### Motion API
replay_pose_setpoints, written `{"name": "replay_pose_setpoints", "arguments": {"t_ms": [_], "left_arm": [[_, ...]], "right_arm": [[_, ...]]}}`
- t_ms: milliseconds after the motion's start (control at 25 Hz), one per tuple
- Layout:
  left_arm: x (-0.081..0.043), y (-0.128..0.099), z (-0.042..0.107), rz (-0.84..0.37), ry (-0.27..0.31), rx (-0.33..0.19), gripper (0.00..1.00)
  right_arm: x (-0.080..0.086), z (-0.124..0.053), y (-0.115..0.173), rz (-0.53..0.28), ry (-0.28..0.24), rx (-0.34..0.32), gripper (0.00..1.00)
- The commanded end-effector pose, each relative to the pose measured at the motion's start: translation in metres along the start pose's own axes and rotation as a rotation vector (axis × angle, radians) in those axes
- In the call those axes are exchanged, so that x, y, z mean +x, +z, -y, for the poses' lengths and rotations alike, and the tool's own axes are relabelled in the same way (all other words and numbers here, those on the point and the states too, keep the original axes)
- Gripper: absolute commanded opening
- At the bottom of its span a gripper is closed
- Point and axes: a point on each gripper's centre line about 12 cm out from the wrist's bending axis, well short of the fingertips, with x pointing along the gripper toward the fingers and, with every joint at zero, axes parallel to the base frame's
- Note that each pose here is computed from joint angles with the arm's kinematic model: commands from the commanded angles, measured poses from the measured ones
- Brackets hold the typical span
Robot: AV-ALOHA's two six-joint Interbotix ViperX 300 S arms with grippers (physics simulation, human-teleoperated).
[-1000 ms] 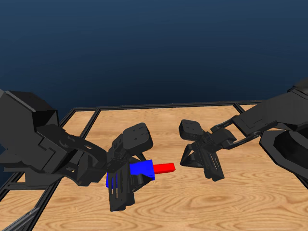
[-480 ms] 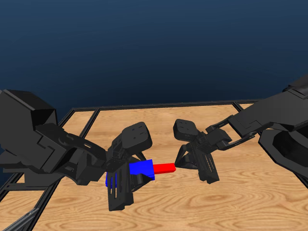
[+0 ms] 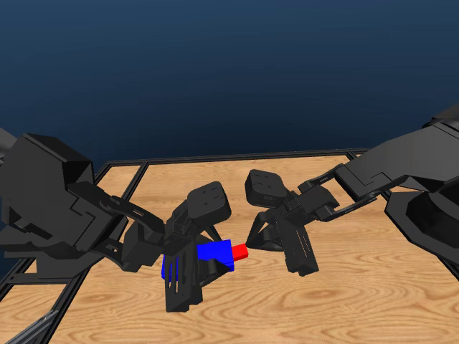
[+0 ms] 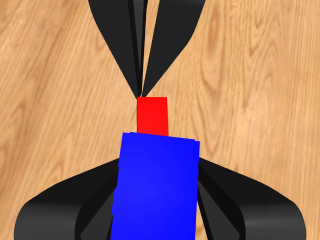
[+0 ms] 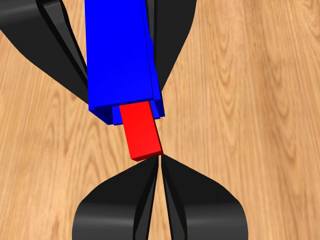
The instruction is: Insert peg into socket
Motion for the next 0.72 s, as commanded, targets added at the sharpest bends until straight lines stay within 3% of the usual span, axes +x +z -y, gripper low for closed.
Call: {"name": "replay_pose_setpoints", "arguments": {"t_ms": [40,80,120,160,200,240,280,320,360,400,440,480,560,600,640,680,720], "left_arm": [[-0.003,0.007,0.002,0.012,-0.023,0.01,0.0],[-0.007,0.011,0.003,0.045,-0.077,-0.006,0.0],[-0.004,0.007,0.0,0.029,-0.068,0.002,0.0],[-0.011,0.011,0.007,0.043,-0.09,-0.016,0.0],[-0.007,0.011,0.003,0.033,-0.08,0.002,0.0],[0.002,-0.003,-0.002,-0.011,-0.031,0.0,0.0],[-0.007,0.013,0.004,0.038,-0.082,0.001,0.0],[0.001,0.002,-0.001,0.001,-0.058,0.01,0.0],[-0.007,0.006,0.006,0.027,-0.105,-0.006,0.0],[-0.004,0.008,0.002,0.027,-0.097,0.009,0.0],[-0.008,0.016,0.005,0.047,-0.11,0.024,0.0],[-0.005,0.012,-0.001,0.033,-0.105,0.001,0.0],[0.001,0.006,-0.005,0.012,-0.094,0.012,0.0],[-0.013,0.02,0.007,0.061,-0.141,0.006,0.0],[-0.009,0.018,0.002,0.06,-0.152,0.001,0.0],[0.0,0.005,-0.002,0.014,-0.122,0.02,0.0],[-0.004,0.011,0.001,0.035,-0.146,0.017,0.0]], "right_arm": [[-0.005,-0.003,0.02,0.056,0.01,-0.011,0.0],[-0.008,-0.004,0.024,0.07,0.013,-0.008,0.0],[-0.004,-0.005,0.024,0.071,0.016,-0.018,0.0],[-0.007,-0.005,0.026,0.076,0.015,-0.011,0.0],[-0.003,-0.005,0.026,0.073,0.016,-0.013,0.0],[-0.006,-0.007,0.028,0.079,0.018,-0.016,0.0],[-0.005,-0.007,0.031,0.087,0.02,-0.018,0.0],[-0.004,-0.008,0.03,0.085,0.022,-0.02,0.0],[-0.002,-0.009,0.028,0.083,0.026,-0.021,0.0],[-0.001,-0.009,0.025,0.068,0.022,-0.024,0.0],[-0.002,-0.011,0.031,0.085,0.027,-0.025,0.0],[-0.002,-0.012,0.031,0.084,0.028,-0.026,0.0],[-0.002,-0.014,0.03,0.078,0.03,-0.03,0.0],[-0.001,-0.012,0.031,0.086,0.028,-0.035,0.0],[-0.003,-0.014,0.032,0.091,0.032,-0.028,0.0],[0.0,-0.014,0.031,0.088,0.033,-0.028,0.0],[-0.001,-0.014,0.033,0.09,0.034,-0.029,0.0]]}}
